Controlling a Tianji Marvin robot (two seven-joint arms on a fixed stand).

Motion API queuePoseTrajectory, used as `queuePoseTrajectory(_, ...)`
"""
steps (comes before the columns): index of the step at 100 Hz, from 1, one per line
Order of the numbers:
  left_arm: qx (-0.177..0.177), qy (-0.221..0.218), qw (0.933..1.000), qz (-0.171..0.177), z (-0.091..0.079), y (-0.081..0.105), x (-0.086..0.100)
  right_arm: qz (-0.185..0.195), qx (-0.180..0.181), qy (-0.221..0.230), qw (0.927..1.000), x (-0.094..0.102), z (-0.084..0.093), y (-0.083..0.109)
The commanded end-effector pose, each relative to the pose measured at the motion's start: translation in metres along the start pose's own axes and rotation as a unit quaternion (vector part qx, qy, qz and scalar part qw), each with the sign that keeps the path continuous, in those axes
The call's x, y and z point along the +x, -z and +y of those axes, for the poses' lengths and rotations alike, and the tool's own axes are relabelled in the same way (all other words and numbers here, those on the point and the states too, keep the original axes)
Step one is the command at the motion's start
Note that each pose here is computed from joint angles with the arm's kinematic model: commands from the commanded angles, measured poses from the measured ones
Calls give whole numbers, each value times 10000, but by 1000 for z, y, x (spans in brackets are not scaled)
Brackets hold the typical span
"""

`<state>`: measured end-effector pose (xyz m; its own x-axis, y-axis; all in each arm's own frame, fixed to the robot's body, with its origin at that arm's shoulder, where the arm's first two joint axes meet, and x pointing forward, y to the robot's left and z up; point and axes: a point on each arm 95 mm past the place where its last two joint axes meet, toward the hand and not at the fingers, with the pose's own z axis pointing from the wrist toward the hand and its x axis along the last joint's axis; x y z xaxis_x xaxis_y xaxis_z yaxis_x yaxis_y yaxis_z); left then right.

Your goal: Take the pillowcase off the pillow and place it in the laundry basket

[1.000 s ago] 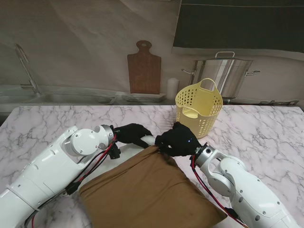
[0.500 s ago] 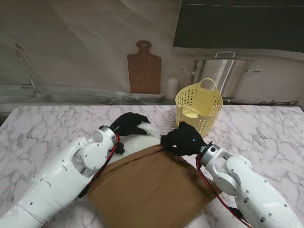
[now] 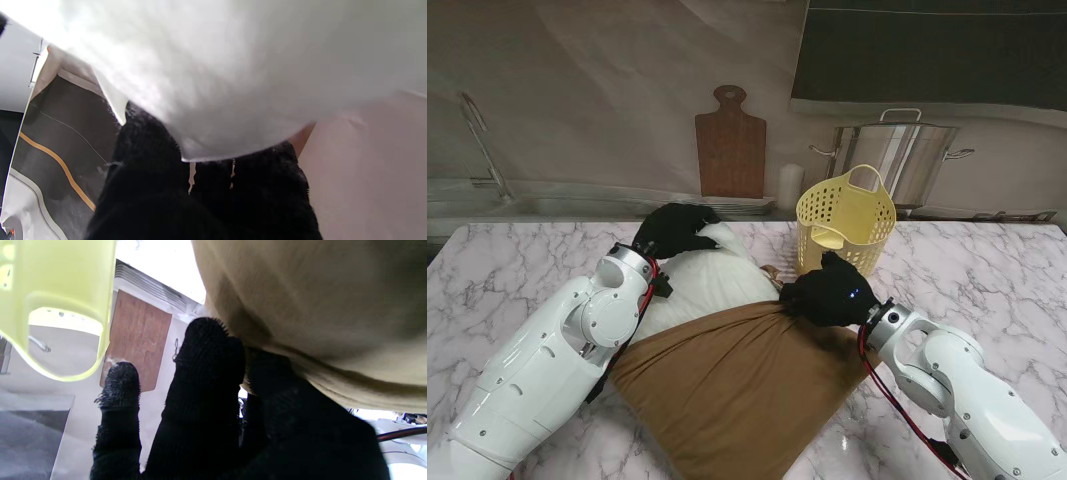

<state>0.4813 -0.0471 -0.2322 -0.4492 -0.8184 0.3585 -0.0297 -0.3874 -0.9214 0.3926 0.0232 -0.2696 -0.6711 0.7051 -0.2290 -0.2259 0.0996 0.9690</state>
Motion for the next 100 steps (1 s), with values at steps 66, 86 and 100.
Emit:
queuePoseTrajectory(66, 611, 39, 9981, -118, -38, 10, -11, -511, -236, 635, 9964, -16, 15, 29)
queuePoseTrajectory(86, -114, 506, 9986, 74, -11, 8, 5, -146, -417, 459, 9980, -7, 13, 9)
queuePoseTrajectory(100, -678, 960, 9927, 275, 3, 6, 15, 113, -607, 301, 9976, 3, 14, -1)
